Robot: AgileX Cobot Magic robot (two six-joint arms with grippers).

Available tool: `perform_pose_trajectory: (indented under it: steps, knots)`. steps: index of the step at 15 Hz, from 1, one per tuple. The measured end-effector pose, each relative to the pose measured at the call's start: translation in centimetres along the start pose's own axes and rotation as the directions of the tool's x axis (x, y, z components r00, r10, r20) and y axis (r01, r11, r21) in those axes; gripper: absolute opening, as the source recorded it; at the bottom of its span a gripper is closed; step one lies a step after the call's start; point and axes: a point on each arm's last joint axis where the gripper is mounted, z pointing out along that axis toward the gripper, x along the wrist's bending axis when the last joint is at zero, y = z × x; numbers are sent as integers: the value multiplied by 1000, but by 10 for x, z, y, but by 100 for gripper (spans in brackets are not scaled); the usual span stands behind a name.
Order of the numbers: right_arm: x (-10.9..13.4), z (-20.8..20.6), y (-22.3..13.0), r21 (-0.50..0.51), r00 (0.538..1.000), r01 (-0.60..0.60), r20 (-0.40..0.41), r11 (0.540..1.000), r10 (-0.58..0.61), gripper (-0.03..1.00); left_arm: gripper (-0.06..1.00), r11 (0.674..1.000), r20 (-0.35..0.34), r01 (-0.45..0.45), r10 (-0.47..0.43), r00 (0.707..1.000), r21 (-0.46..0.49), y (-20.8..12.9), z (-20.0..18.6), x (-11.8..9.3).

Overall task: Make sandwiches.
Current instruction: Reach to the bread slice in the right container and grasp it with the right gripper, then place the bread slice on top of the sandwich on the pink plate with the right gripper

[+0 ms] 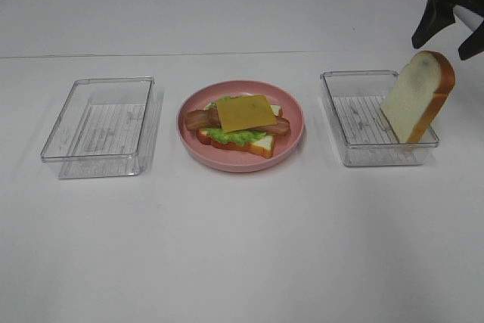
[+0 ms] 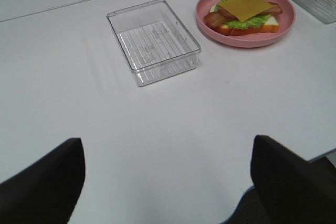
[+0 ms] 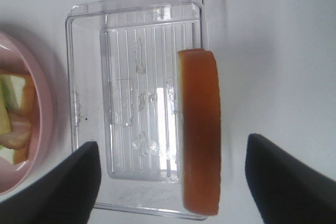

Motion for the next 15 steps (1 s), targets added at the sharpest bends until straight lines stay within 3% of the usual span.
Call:
perform_pose_trajectory:
  steps: [4,5,6,7,8,9,10,15]
  knots:
    - [-8,32,-1,76,1000,-20,-3,997,20,72,81,1000,0,0,0,1000,0,0,0,0]
    - [-10,37,-1,86,1000,-24,-4,996,24,62,81,1000,0,0,0,1000,0,0,0,0]
    - [-10,37,-1,86,1000,-24,-4,996,24,62,81,1000,0,0,0,1000,0,0,0,0]
    - [-10,37,-1,86,1000,-24,-5,996,25,47,81,1000,0,0,0,1000,0,0,0,0]
    - [-10,37,-1,86,1000,-24,-5,996,25,41,81,1000,0,0,0,1000,0,0,0,0]
    - [-10,37,-1,86,1000,-24,-5,996,25,27,81,1000,0,0,0,1000,0,0,0,0]
    - [-10,37,-1,86,1000,-24,-5,996,25,20,81,1000,0,0,0,1000,0,0,0,0]
    - [-9,34,-1,80,1000,-26,-11,996,27,20,81,1000,0,0,0,1000,0,0,0,0]
